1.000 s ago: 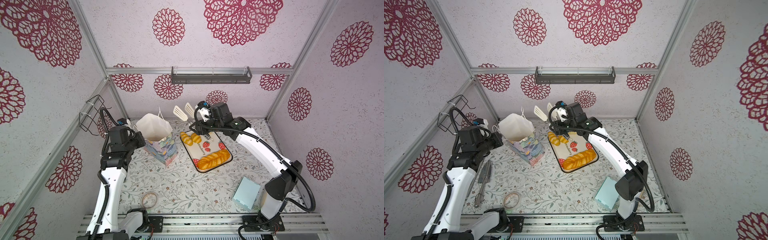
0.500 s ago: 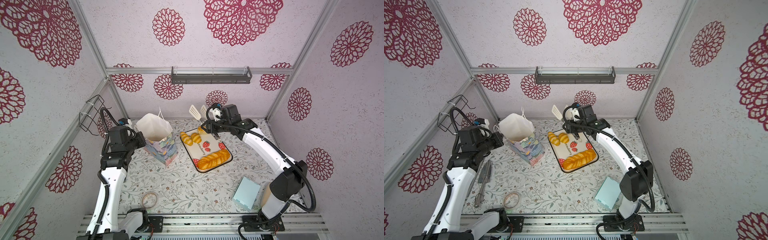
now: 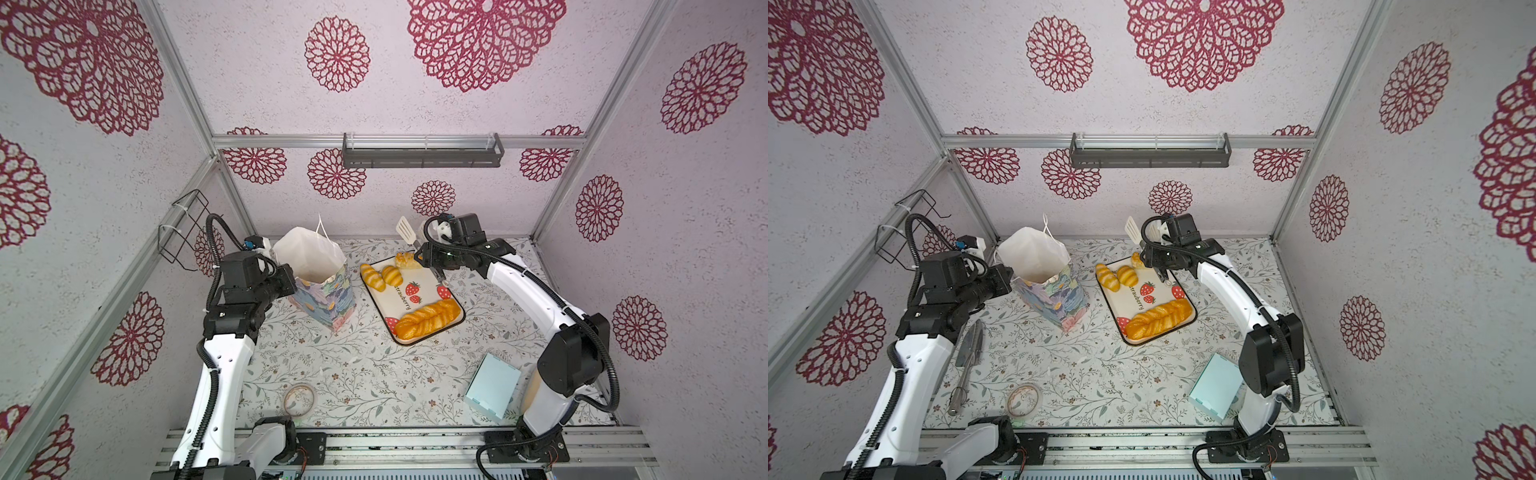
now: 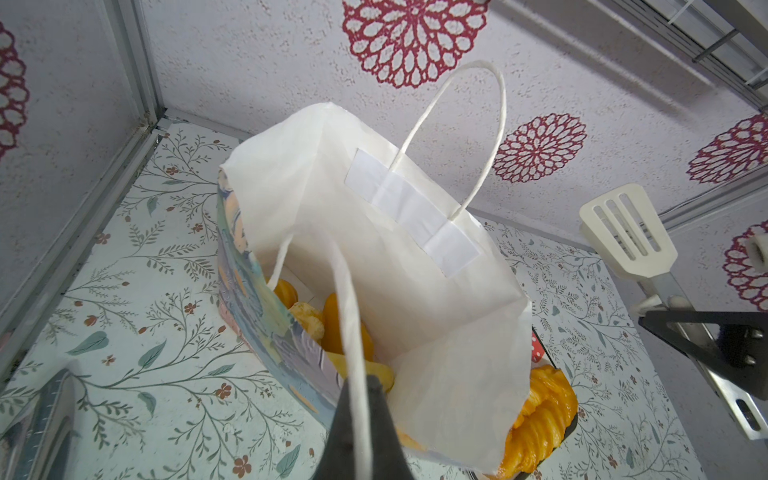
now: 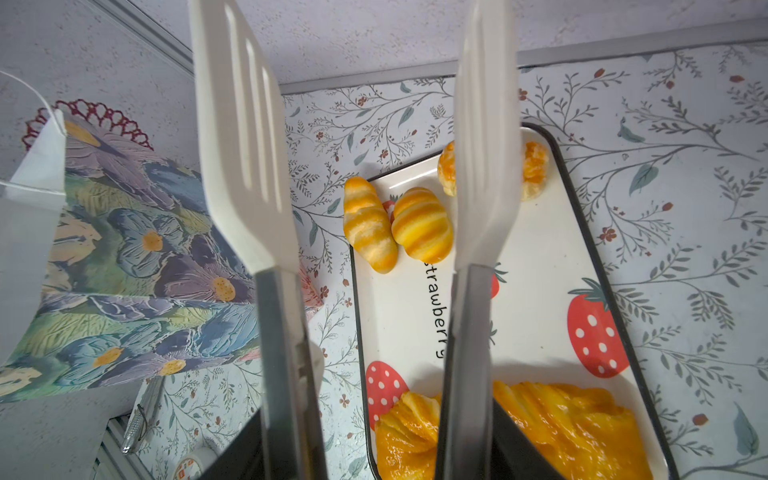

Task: Place the fake bread into the paper bag
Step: 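Move the empty tongs with the right gripper back over the bread tray, then lower the open tongs around a striped yellow roll on the tray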

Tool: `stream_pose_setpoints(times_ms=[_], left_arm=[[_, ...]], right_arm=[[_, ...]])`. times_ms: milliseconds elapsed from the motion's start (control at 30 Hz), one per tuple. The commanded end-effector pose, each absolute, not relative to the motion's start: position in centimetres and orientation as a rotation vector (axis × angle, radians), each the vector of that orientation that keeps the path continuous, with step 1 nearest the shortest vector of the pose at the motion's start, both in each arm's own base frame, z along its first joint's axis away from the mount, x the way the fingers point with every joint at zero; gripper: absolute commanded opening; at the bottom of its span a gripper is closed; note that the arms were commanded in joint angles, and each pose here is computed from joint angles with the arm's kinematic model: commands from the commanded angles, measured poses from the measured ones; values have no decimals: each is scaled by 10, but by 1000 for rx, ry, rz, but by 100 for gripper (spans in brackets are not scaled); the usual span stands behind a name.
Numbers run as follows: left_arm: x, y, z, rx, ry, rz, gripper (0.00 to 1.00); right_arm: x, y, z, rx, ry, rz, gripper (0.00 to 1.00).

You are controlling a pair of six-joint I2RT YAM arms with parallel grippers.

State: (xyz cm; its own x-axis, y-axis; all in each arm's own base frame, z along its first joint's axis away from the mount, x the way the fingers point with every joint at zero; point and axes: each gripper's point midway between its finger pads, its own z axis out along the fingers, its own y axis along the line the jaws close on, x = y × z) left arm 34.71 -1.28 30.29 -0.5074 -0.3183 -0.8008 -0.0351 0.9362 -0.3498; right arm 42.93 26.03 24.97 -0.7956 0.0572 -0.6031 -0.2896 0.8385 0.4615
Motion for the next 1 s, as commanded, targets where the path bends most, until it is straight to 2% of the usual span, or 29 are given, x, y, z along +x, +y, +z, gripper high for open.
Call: stream_pose_setpoints(times_ms=[0, 333, 700, 967], left_arm=[[345, -13, 304, -233, 2084, -331, 0], [339, -5, 303, -274, 2091, -280, 0], [328, 10, 303, -331, 2072, -185, 0], [324, 33, 305, -420, 2045, -110, 0]], right_arm=[[433, 266, 249, -156, 2376, 764, 60], [431, 276, 208, -194, 2470, 750, 60], [416, 326, 195, -449, 2510, 699, 60], [418, 343, 175, -543, 2547, 620, 60]])
